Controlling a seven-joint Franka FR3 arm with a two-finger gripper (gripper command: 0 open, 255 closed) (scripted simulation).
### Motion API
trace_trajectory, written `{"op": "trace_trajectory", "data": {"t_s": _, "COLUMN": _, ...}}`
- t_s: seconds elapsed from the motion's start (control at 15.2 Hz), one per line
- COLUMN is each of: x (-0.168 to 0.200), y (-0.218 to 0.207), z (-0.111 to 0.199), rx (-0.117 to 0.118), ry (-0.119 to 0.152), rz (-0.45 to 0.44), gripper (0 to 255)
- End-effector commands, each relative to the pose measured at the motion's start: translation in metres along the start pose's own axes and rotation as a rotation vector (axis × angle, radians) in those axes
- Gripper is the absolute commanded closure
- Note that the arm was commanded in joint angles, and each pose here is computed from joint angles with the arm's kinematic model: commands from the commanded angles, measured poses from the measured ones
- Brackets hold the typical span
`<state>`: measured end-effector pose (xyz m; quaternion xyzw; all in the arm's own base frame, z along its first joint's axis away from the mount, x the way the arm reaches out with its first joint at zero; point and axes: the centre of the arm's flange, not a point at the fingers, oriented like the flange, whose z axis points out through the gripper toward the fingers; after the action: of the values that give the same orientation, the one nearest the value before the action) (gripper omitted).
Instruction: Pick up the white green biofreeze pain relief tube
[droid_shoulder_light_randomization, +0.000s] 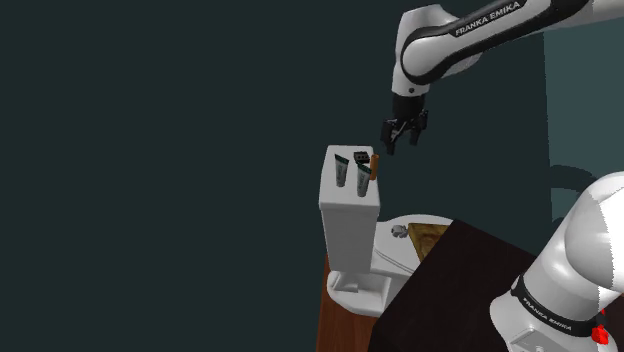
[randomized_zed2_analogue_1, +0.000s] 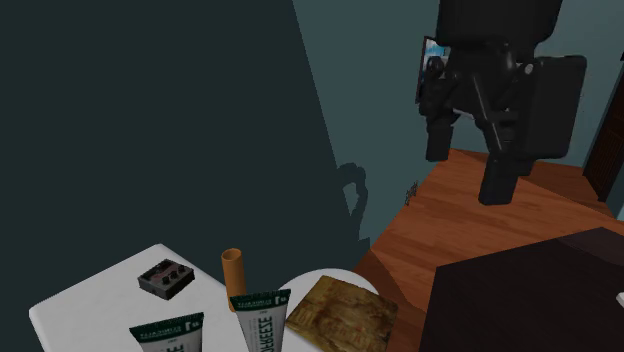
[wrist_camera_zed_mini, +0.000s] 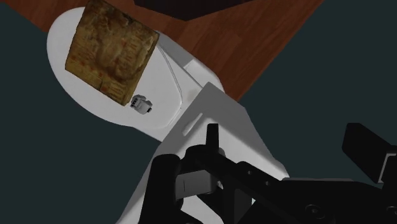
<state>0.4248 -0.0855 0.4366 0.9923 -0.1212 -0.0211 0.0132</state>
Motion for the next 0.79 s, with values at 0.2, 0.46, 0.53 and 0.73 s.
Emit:
{"op": "trace_trajectory", "data": {"t_s": 0.2, "x": 0.048, "y": 0.017, "z": 0.045, "rx": 0.027, "ry": 0.0, "rz": 0.043, "gripper": 0}}
{"op": "trace_trajectory", "data": {"t_s": 0.46, "x": 0.086, "y": 0.031, "z": 0.08, "rx": 0.049, "ry": -0.001, "rz": 0.077, "gripper": 0}}
{"op": "trace_trajectory", "data": {"t_s": 0.53, "x": 0.095, "y": 0.035, "z": 0.089, "rx": 0.054, "ry": -0.001, "rz": 0.086, "gripper": 0}}
{"op": "trace_trajectory", "data": {"t_s": 0.73, "x": 0.123, "y": 0.046, "z": 0.115, "rx": 0.071, "ry": -0.001, "rz": 0.111, "gripper": 0}}
